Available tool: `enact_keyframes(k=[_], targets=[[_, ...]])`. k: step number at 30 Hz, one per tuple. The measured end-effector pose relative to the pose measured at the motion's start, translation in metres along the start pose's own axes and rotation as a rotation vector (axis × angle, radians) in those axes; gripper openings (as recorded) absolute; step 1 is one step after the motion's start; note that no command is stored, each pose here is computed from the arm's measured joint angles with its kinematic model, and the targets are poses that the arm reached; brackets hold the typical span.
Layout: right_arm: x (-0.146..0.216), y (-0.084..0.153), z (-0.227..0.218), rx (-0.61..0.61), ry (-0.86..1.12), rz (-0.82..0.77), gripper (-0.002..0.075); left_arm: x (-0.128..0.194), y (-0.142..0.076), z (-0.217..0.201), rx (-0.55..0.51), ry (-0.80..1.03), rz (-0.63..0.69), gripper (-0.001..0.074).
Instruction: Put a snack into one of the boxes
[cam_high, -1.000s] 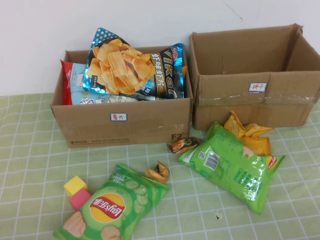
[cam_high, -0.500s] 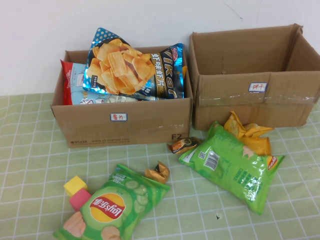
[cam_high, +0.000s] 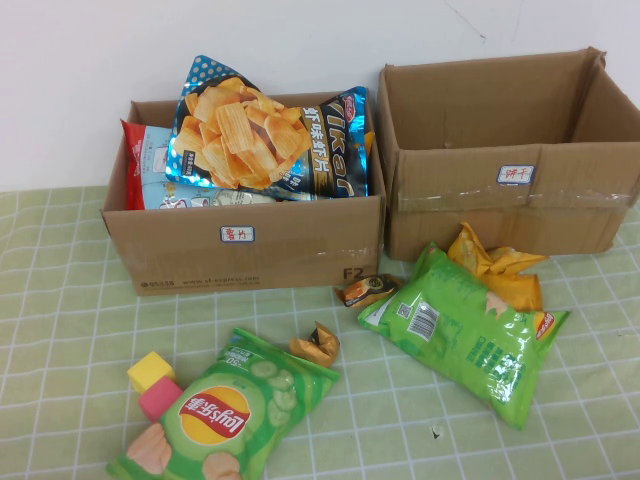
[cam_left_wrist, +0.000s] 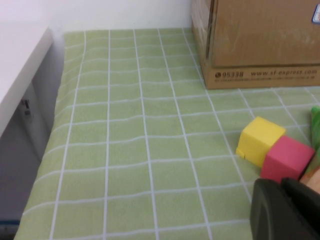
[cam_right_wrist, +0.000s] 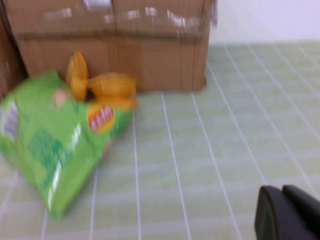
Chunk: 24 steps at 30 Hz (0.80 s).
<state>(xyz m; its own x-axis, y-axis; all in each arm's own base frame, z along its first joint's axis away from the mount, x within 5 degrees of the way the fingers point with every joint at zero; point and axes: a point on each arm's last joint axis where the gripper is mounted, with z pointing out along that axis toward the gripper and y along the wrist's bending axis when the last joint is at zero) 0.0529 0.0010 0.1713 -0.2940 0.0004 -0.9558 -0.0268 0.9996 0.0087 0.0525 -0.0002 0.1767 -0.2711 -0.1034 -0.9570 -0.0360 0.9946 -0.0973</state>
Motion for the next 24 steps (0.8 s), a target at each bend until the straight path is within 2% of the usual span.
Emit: enact_keyframes(k=[4,7,16,19,24], targets=[[-0.014,0.001,-0.001,-0.011,-0.159,0.006,-0.0002,-0.006,-0.001,0.000,0.012,-0.083,-0.025,-0.0002],[-0.031,0.002,-0.005,-0.022,-0.348,0.009,-0.0002,-0.022,-0.001,-0.002,0.019,-0.264,-0.028,-0.0002],[-0.084,0.004,-0.058,-0.065,-1.198,0.015,-0.0002,-0.065,-0.002,-0.028,0.040,-0.818,-0.029,-0.0002],[-0.088,0.002,-0.070,-0.093,-1.334,0.084,-0.0002,-0.070,-0.002,-0.034,0.043,-0.900,-0.031,-0.0002],[-0.089,-0.001,-0.074,-0.148,-1.371,0.200,-0.0002,-0.073,-0.002,-0.039,0.038,-0.968,-0.030,-0.0002]])
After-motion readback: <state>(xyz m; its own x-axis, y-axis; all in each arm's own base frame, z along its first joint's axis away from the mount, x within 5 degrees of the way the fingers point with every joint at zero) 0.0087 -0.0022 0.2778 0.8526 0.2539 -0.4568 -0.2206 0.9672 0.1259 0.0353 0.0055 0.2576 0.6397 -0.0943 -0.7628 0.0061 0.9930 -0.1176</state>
